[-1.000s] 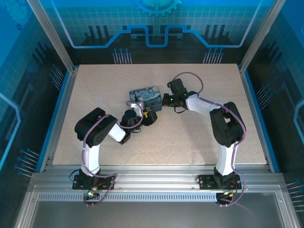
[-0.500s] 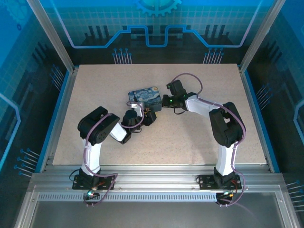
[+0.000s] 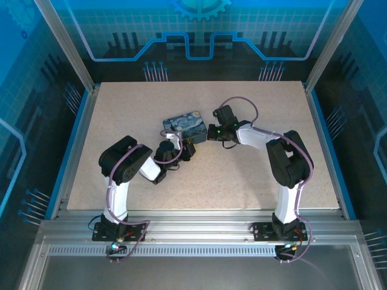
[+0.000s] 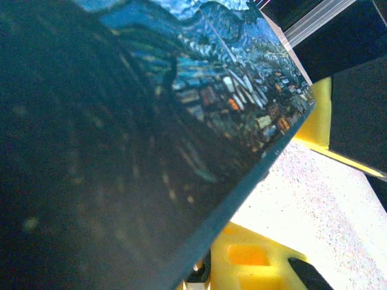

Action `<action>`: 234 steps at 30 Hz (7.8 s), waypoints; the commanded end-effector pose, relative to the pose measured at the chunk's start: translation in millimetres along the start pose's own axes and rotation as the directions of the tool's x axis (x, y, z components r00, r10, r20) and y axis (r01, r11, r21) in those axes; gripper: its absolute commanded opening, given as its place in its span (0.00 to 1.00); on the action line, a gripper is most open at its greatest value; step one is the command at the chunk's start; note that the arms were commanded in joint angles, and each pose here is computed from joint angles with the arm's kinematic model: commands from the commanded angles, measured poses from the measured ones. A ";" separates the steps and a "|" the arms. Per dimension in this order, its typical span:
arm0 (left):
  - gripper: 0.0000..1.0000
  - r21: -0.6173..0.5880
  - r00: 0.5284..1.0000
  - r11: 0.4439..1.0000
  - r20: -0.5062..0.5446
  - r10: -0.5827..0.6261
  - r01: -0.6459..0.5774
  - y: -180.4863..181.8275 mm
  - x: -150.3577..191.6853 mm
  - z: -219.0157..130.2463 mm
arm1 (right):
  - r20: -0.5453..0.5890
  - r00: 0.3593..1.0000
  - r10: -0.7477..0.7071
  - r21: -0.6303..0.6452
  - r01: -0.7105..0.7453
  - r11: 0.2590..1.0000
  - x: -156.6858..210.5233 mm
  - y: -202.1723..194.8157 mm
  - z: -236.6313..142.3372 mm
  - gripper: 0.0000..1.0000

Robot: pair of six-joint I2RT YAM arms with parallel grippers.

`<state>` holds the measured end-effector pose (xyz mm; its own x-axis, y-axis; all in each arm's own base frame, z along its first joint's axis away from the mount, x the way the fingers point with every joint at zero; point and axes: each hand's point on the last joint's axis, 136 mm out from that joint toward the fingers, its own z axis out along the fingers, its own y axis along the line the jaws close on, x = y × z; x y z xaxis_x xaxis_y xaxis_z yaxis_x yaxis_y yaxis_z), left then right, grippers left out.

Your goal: Unlock the padlock with the key

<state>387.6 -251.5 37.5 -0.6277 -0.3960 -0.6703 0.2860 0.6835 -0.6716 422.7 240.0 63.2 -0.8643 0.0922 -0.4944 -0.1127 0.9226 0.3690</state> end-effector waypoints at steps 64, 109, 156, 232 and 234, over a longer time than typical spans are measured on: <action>0.00 -0.028 0.859 0.917 -0.338 -0.384 0.399 -67.8 -4.8 0.0 | 0.116 0.945 0.307 -0.450 -0.226 0.864 86.9 29.0 -73.1 0.00; 0.00 0.011 0.836 0.884 -0.333 -0.437 0.466 -69.1 -9.3 3.0 | 0.083 0.904 0.419 -0.530 -0.316 0.787 79.2 40.0 -53.6 0.00; 0.00 0.038 0.813 0.859 -0.347 -0.468 0.511 -70.5 -8.6 7.0 | 0.131 0.877 0.463 -0.517 -0.338 0.786 67.0 27.7 -60.7 0.00; 0.00 0.049 0.782 0.828 -0.366 -0.505 0.558 -75.3 -10.3 11.6 | 0.114 0.840 0.530 -0.612 -0.361 0.703 60.0 31.0 -62.4 0.00; 0.00 0.054 0.780 0.826 -0.368 -0.506 0.561 -76.3 -10.7 11.9 | 0.110 0.838 0.535 -0.612 -0.367 0.701 60.6 29.9 -61.6 0.00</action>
<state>380.6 -299.3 82.5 -0.8861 -0.4556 -0.0851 -0.0885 0.3466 -0.9338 333.0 248.8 77.8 -0.7490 0.5943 -0.2930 -0.0117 0.4303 0.9026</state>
